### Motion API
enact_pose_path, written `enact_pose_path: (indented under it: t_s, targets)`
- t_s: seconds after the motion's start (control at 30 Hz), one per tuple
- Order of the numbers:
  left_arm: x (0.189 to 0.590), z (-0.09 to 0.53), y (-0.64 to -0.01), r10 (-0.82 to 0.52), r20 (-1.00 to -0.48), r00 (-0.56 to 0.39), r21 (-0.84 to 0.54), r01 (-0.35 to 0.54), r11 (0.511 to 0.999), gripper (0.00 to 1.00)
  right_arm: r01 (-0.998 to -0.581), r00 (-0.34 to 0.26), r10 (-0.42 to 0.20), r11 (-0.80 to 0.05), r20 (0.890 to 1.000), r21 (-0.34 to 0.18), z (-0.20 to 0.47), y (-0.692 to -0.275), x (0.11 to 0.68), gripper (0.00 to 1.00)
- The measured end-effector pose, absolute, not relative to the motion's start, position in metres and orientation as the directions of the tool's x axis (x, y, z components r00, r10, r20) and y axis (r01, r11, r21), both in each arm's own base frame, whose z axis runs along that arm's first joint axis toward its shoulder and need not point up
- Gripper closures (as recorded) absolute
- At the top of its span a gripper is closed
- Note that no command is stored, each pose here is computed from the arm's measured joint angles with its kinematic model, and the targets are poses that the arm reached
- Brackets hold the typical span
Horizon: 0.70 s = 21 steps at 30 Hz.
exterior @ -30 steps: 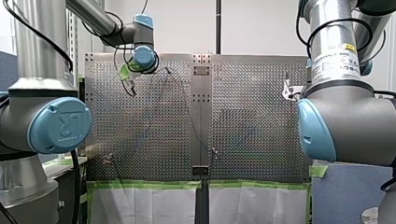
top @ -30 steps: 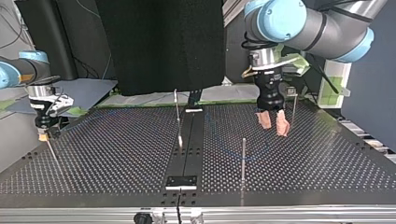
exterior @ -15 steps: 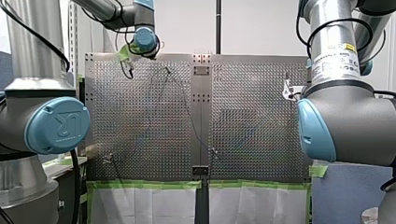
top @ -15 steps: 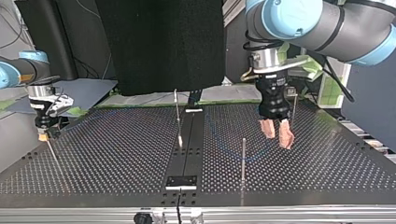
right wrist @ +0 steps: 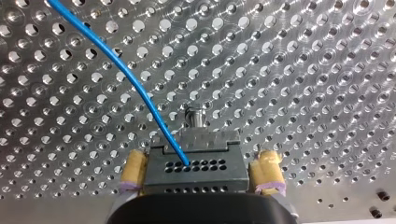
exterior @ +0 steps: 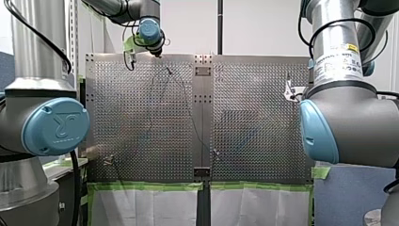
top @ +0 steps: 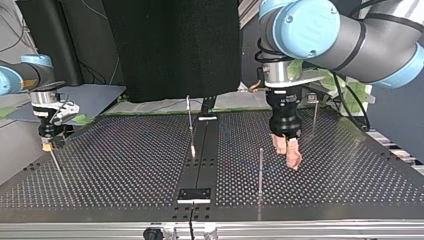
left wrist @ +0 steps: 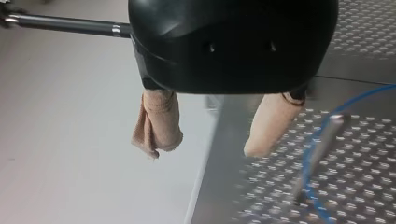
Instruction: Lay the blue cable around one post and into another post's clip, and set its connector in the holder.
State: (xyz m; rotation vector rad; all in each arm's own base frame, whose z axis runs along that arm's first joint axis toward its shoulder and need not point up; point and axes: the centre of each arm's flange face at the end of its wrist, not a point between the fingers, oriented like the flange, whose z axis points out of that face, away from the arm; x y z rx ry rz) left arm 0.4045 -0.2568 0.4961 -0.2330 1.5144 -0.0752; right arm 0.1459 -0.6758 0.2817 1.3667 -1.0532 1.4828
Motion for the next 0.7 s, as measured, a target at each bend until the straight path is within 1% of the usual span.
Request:
enact_pose_path:
  t_s: [0.17,0.33,0.7]
  targets:
    - [0.399,0.487,-0.260,-0.116,-0.993,-0.003,-0.115,-0.118,0.986,0.02,-0.955,-0.053,0.038,-0.295,0.998,-0.039,0.282,-0.676,0.146,0.00]
    - [0.391,0.483,-0.262,-0.042,-0.997,-0.058,-0.035,-0.118,0.992,0.02,-0.955,-0.053,0.039,-0.295,0.998,-0.039,0.282,-0.676,0.146,0.00]
    - [0.378,0.475,-0.260,0.115,-0.979,-0.170,0.132,-0.091,0.987,0.02,-0.956,-0.053,0.039,-0.292,0.998,-0.039,0.282,-0.676,0.145,0.00]
